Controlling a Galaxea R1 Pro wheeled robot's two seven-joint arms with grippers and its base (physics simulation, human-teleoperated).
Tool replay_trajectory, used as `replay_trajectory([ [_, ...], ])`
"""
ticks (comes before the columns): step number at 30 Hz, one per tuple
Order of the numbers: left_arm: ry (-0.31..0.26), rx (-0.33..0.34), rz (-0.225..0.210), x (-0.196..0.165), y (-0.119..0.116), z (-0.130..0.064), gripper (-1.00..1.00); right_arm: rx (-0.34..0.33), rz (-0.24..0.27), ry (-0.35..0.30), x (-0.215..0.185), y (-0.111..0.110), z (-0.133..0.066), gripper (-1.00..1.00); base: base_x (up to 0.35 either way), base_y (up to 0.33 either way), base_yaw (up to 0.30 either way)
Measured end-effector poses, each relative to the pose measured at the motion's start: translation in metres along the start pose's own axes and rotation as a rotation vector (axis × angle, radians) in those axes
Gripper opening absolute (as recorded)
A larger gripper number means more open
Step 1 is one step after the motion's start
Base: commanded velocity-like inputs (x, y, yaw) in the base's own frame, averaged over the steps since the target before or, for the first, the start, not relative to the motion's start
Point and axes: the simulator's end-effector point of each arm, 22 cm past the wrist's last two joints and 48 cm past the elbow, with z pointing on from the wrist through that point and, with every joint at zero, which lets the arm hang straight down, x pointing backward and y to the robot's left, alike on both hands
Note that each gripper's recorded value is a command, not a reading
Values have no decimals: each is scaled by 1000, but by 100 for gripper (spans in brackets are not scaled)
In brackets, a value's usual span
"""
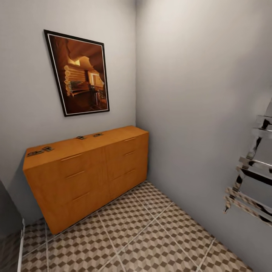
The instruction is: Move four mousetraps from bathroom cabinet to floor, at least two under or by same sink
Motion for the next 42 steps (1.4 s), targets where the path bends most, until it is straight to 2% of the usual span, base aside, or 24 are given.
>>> replay_trajectory([
  [19, 0, 0, 0, 0, 0, 0, 100, 1, 0, -1, 0, -1, 0, 100, 284, 0, 13],
  [42, -1, 1, 1, -1, -1, 0, 100, 2, -11, -7, -2, -2, 0, 100, 15, 0, 253],
])
